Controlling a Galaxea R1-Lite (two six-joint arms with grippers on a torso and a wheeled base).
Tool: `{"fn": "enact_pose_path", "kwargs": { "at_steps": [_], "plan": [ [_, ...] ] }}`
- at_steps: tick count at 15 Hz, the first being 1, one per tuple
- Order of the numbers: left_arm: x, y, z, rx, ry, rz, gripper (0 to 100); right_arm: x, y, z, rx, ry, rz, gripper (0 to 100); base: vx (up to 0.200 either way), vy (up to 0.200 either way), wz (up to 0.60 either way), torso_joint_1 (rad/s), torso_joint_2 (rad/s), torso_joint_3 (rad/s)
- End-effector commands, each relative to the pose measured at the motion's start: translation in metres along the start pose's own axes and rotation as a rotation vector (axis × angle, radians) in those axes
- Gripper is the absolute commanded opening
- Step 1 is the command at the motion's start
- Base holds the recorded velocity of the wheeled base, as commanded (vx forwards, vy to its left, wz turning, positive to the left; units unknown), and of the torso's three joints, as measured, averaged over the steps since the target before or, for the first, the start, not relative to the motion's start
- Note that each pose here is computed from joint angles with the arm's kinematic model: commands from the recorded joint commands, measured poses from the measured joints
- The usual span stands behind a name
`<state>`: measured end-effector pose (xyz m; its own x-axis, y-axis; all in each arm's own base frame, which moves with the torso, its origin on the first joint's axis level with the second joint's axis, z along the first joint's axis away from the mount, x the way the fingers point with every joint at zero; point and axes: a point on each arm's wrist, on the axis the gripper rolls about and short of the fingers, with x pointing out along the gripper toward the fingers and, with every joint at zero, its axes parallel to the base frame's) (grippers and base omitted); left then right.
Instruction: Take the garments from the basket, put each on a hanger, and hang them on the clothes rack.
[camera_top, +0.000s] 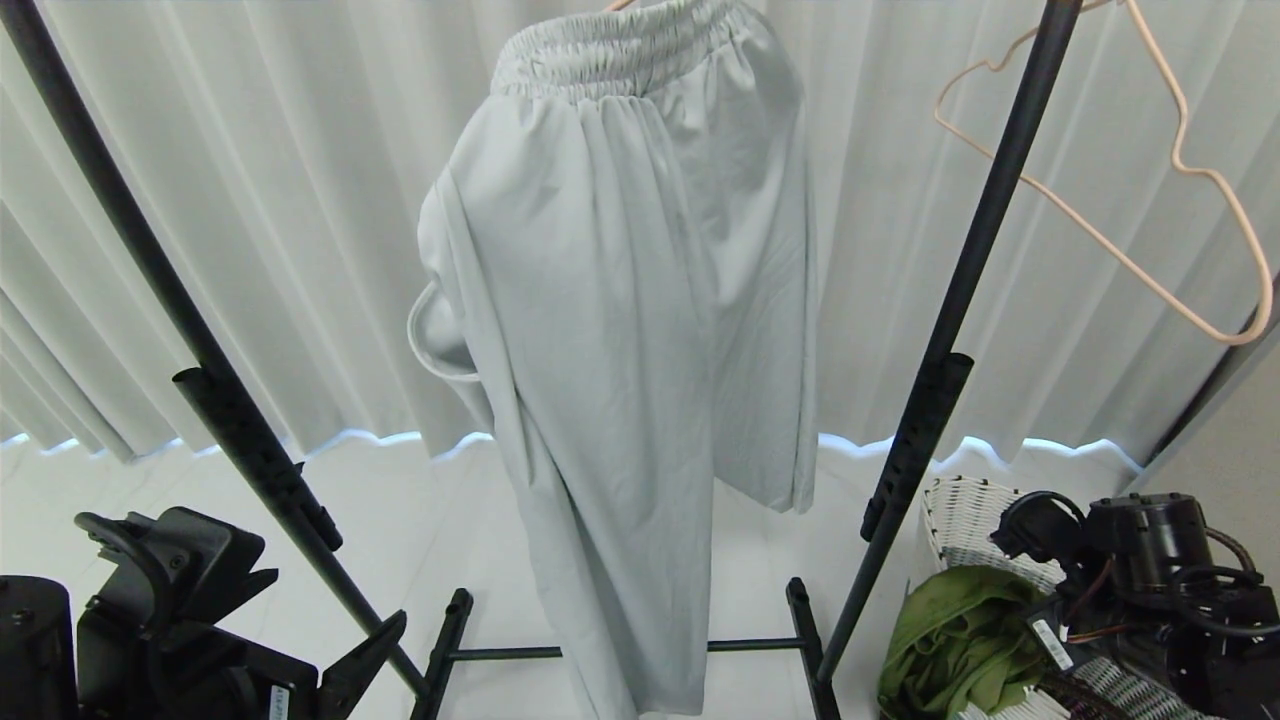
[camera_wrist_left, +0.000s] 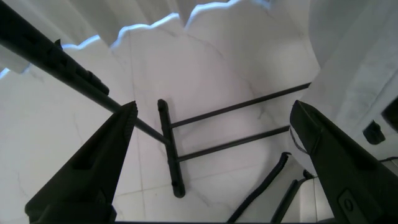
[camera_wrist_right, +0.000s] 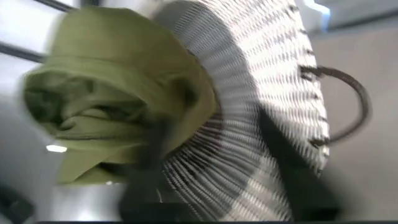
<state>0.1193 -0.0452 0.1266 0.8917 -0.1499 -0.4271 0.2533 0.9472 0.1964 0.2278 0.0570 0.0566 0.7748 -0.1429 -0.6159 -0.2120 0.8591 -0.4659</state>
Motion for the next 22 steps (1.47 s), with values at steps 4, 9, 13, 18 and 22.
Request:
{"fn": "enact_pose_path", "kwargs": {
  "at_steps": [4, 9, 13, 18, 22],
  "plan": [
    [0.000, 0.000, -0.002, -0.001, 0.004, 0.000, 100, -0.006, -0.005, 0.007, 0.013, -0.033, -0.049, 0, 0.000, 0.000, 0.00, 0.000, 0.00, 0.000],
    [-0.003, 0.000, -0.011, 0.006, 0.025, 0.002, 100, -0.052, -0.026, 0.040, -0.004, -0.197, -0.100, 0, 0.000, 0.000, 0.00, 0.000, 0.00, 0.000],
    [-0.009, 0.001, -0.016, 0.005, 0.011, 0.010, 100, -0.109, -0.045, 0.082, -0.007, -0.312, -0.072, 0, 0.000, 0.000, 0.00, 0.000, 0.00, 0.000],
    [-0.013, 0.003, -0.018, 0.020, 0.010, 0.081, 100, -0.178, -0.037, 0.084, -0.107, -0.417, 0.075, 0, -0.080, 0.000, 0.00, 0.003, 0.00, 0.001],
    [-0.016, 0.004, -0.018, 0.014, -0.009, 0.085, 100, -0.191, -0.027, 0.080, -0.155, -0.440, 0.107, 0, -0.200, 0.000, 0.00, 0.001, 0.00, -0.001]
  ]
}}
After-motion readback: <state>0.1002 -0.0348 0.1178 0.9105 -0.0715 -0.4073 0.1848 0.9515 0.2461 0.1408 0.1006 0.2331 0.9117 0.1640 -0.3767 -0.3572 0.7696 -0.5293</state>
